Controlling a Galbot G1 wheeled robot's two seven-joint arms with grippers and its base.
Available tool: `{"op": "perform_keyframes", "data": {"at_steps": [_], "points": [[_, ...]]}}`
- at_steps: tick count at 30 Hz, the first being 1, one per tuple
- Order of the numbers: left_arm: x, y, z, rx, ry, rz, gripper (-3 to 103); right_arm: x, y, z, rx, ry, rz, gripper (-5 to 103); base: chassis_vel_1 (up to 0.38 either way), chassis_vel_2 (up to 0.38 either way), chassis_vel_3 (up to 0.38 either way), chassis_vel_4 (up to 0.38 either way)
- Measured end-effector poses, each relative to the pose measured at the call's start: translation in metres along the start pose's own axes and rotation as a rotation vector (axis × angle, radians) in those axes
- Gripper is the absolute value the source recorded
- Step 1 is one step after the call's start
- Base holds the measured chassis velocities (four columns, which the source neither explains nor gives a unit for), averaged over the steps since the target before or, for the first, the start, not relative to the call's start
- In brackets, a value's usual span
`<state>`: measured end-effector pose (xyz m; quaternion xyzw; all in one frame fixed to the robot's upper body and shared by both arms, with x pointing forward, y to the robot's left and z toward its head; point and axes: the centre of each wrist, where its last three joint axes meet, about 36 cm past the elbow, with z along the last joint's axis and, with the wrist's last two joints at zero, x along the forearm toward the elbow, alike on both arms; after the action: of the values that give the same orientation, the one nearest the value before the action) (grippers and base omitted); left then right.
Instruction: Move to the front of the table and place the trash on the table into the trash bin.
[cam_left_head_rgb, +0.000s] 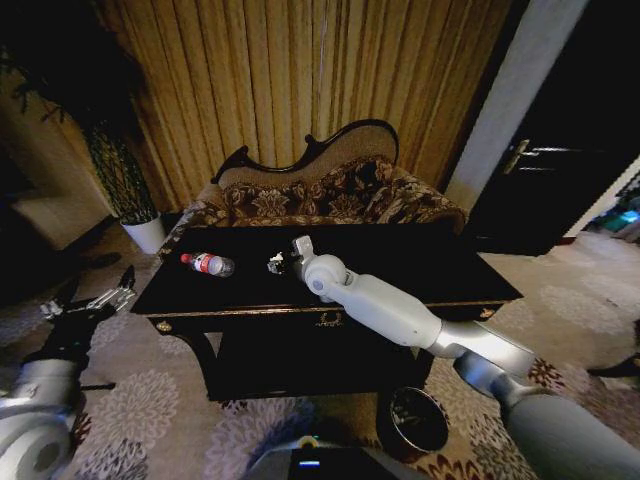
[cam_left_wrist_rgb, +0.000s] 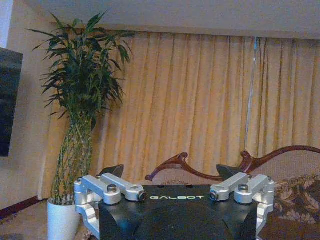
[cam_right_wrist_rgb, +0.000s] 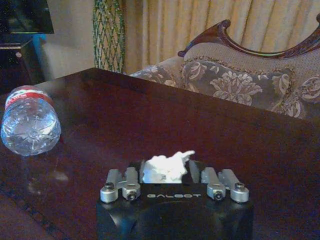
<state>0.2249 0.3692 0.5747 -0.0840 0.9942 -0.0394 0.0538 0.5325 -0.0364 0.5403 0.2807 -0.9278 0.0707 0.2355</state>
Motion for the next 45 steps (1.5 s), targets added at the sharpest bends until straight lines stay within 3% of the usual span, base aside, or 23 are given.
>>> {"op": "perform_keyframes", "data": {"at_steps": [4, 6, 9, 10, 12, 14, 26, 33, 38, 45], "points": [[0.0, 0.0, 0.0, -0.001, -0.002, 0.002, 100, 0.0, 0.0, 0.0, 0.003, -0.002, 0.001, 42, 0.0, 0.0, 0.0, 0.0], [-0.001, 0.0, -0.001, -0.001, -0.003, 0.003, 100, 0.0, -0.001, 0.0, 0.005, -0.005, 0.005, 26, 0.0, 0.0, 0.0, 0.0], [-0.001, 0.0, -0.001, -0.001, -0.003, 0.003, 100, 0.001, -0.001, 0.001, 0.004, -0.012, 0.006, 20, 0.0, 0.0, 0.0, 0.0], [-0.001, 0.0, -0.001, -0.001, -0.003, 0.004, 100, 0.001, -0.002, 0.001, 0.003, -0.016, 0.008, 10, 0.0, 0.0, 0.0, 0.0], [-0.001, 0.0, -0.001, -0.001, -0.003, 0.004, 100, 0.001, -0.002, 0.001, 0.003, -0.018, 0.009, 10, 0.0, 0.0, 0.0, 0.0], [-0.001, 0.0, -0.001, -0.002, -0.002, 0.005, 100, 0.001, -0.002, 0.003, 0.002, -0.019, 0.009, 2, 0.0, 0.0, 0.0, 0.0], [-0.002, -0.001, 0.0, -0.001, -0.001, 0.01, 100, 0.006, -0.007, 0.005, 0.001, -0.027, -0.002, 0, 0.0, 0.0, 0.0, 0.0], [-0.003, 0.0, 0.002, 0.002, 0.003, 0.008, 100, 0.008, -0.013, 0.005, -0.046, -0.112, -0.01, 0, 0.0, 0.0, 0.0, 0.0], [-0.003, -0.001, 0.002, 0.007, 0.002, 0.014, 100, 0.016, -0.03, 0.006, -0.083, -0.208, -0.006, 0, 0.0, 0.0, 0.0, 0.0], [-0.004, -0.001, 0.004, 0.015, -0.012, 0.029, 100, 0.033, -0.077, 0.014, -0.12, -0.341, 0.059, 0, 0.0, 0.0, 0.0, 0.0]]}}
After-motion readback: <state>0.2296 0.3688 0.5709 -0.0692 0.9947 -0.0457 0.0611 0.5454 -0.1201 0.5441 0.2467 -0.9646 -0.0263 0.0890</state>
